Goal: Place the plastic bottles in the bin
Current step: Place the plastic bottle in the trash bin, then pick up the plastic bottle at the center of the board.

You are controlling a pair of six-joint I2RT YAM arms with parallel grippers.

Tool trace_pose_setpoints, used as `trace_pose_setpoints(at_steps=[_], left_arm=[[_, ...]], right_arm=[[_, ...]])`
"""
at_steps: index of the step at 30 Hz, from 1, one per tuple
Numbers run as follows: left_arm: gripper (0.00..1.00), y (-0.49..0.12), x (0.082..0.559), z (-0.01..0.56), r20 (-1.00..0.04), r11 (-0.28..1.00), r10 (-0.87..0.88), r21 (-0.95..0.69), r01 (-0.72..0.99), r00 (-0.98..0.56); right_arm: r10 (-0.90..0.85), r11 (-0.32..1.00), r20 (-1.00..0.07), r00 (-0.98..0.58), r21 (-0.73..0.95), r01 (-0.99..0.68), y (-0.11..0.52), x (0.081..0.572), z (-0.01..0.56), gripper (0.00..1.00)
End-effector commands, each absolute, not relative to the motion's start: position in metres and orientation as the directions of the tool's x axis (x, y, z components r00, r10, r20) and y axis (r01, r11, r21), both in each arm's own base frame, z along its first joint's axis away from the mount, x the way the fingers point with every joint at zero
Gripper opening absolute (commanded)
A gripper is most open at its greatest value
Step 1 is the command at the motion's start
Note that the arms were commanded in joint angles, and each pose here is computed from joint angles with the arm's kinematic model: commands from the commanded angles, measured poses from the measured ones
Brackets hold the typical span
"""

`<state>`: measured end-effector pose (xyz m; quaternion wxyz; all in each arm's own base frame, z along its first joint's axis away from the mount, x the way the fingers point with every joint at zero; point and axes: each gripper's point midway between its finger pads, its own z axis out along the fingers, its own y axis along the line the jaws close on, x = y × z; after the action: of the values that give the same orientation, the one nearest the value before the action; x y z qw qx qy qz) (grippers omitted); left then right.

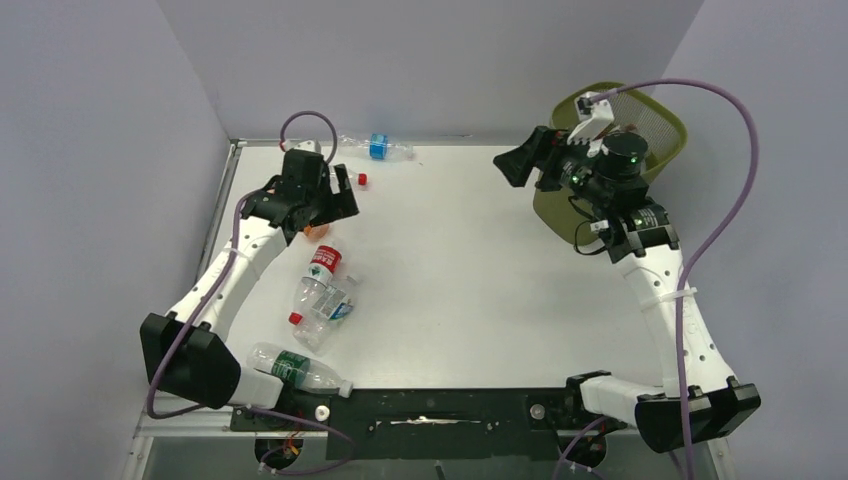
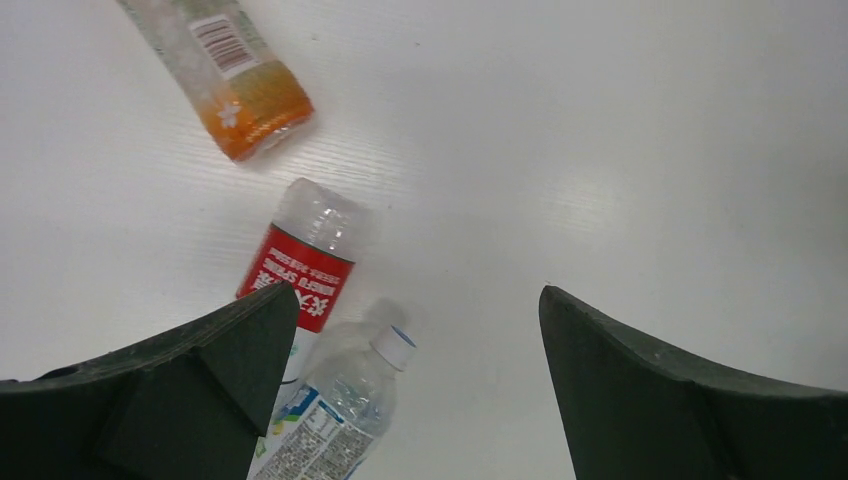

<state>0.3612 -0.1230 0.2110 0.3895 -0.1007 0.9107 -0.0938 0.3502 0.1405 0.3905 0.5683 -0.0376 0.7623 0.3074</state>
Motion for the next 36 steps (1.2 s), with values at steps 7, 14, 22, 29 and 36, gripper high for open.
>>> trace_pose_setpoints(at_steps=[7, 14, 22, 29, 36], left_arm=[[0.93, -0.048, 0.42, 0.204, -0.7, 0.851, -0.517, -0.356, -0.386, -0.493], [0.93, -0.021, 0.445, 0.145, -0.613, 0.772, -0.599, -0.269, -0.576, -0.515], [0.93, -0.01, 0.463, 0.101, -0.569, 0.734, -0.634, -0.23, -0.639, -0.523], [0.9, 0.003, 0.462, 0.066, -0.534, 0.706, -0.658, -0.193, -0.682, -0.531], [0.78, 0.008, 0.456, 0.048, -0.519, 0.704, -0.661, -0.179, -0.687, -0.542]], right_arm=[[0.273, 0.78, -0.87, -0.41, 0.45, -0.436, 0.177, 0.326, 0.357, 0.98], [0.255, 0.78, -0.852, -0.456, 0.461, -0.425, 0.181, 0.313, 0.337, 0.98], [0.242, 0.783, -0.837, -0.49, 0.467, -0.41, 0.181, 0.303, 0.319, 0.98], [0.239, 0.78, -0.821, -0.519, 0.48, -0.401, 0.182, 0.3, 0.303, 0.98], [0.236, 0.774, -0.806, -0.543, 0.494, -0.396, 0.185, 0.3, 0.289, 0.98]])
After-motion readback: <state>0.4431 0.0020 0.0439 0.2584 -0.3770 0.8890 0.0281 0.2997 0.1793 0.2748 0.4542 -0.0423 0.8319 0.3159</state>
